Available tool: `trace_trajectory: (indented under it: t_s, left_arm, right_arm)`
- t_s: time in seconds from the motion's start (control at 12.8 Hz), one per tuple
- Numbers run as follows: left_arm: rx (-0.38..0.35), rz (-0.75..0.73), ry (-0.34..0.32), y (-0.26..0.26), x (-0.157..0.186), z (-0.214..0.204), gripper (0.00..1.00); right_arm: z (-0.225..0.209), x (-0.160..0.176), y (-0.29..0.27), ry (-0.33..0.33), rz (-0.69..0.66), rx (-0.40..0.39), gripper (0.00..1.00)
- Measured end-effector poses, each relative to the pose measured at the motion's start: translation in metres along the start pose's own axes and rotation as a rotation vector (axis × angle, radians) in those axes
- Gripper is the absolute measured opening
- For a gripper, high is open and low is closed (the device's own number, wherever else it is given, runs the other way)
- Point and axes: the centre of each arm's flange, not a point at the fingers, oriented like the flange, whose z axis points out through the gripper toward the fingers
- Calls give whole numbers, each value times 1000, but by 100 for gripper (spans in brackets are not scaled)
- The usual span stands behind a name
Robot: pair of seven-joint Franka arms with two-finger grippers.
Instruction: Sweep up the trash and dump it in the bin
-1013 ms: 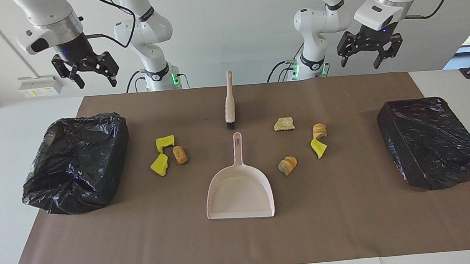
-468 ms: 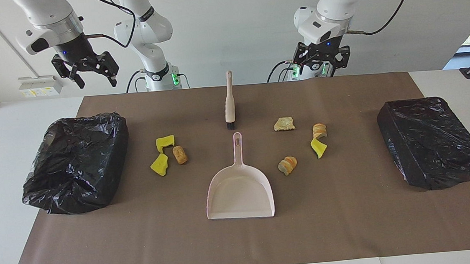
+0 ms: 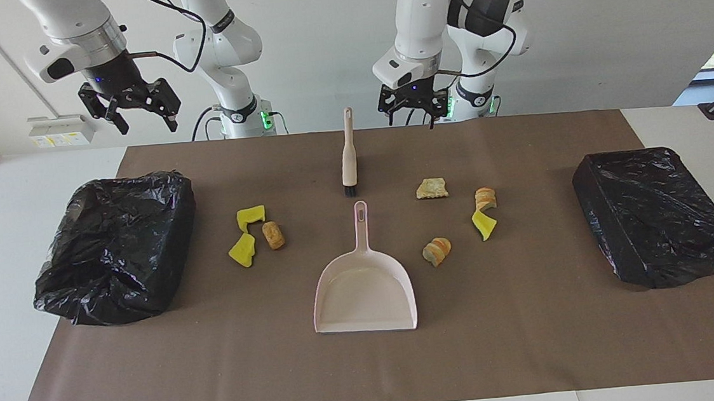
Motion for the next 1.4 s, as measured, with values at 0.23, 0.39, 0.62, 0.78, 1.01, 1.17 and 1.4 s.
trace_trajectory:
  t_s: [0.23, 0.39, 0.62, 0.78, 1.01, 1.17, 1.4]
  left_arm:
    - [1, -13, 2, 56, -37, 62, 100]
    - [-6, -29, 11, 88, -57, 105, 100]
    - [-23, -22, 28, 120, -83, 142, 100]
    - [-28, -19, 31, 138, -101, 143, 100]
    - [-23, -12, 26, 146, -117, 146, 100]
    - [-3, 7, 10, 148, -135, 161, 100]
    - [-8, -22, 15, 149, -142, 172, 92]
  right_arm:
    - [0, 0, 0, 0, 0, 0, 100]
    - [0, 0, 0, 0, 0, 0, 100]
    - [0, 0, 0, 0, 0, 0, 100]
    - [0, 0, 0, 0, 0, 0, 100]
    - [0, 0, 0, 0, 0, 0, 100]
    - [0, 0, 0, 0, 0, 0, 100]
    - [0, 0, 0, 0, 0, 0, 100]
